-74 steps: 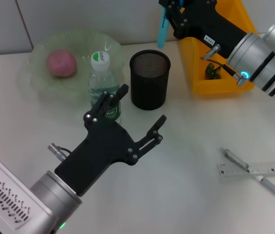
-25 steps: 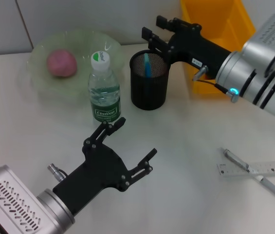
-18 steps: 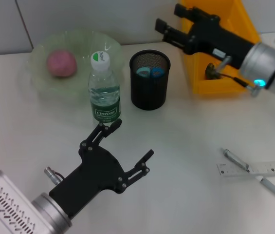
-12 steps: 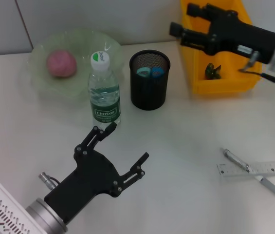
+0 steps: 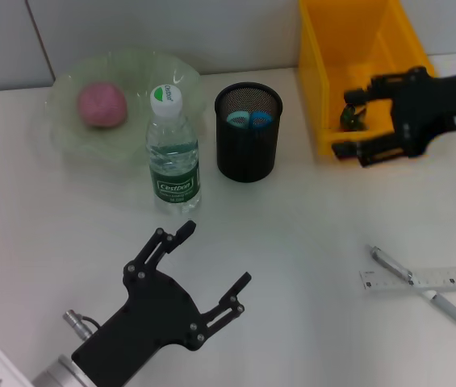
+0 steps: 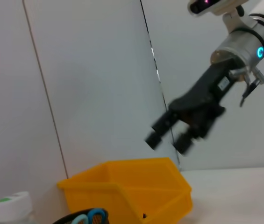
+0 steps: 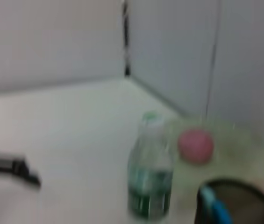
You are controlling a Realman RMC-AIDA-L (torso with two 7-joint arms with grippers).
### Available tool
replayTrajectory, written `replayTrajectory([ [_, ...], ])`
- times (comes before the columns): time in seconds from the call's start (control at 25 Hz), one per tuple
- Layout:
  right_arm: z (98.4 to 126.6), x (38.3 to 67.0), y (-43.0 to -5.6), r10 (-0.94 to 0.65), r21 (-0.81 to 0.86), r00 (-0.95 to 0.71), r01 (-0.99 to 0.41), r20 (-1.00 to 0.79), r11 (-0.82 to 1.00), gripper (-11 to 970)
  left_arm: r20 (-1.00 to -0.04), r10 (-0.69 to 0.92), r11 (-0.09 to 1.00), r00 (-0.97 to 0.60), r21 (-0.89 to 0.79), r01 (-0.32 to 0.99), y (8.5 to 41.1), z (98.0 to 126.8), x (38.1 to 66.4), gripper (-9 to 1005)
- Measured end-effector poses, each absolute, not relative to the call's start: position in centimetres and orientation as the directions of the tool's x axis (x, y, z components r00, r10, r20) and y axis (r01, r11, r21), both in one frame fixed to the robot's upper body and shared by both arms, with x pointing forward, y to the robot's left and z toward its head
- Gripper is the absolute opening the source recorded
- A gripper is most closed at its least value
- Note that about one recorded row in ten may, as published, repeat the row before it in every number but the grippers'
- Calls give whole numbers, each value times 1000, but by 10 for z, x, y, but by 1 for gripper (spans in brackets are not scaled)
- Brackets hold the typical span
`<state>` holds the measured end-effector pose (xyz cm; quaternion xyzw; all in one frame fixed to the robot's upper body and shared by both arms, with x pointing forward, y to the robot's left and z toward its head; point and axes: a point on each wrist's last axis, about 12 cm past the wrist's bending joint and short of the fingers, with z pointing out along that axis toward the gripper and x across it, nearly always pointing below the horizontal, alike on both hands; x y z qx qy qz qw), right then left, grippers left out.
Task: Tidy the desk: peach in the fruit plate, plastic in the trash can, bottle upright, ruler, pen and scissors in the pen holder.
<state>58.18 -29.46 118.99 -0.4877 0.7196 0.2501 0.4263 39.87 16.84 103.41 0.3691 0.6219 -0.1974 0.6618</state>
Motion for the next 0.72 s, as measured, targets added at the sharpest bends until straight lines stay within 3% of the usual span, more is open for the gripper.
replayTrajectory([
  [0.36, 1206, 584, -276, -792, -138, -32, -980, -610, 145, 836, -972, 162, 653, 168, 234, 720, 170, 1036, 390, 856],
  [0.72, 1203, 582, -249, -890, -125, 83, -992, -448, -29, 835, -973, 164, 658, 159, 228, 718, 170, 1034, 390, 855],
])
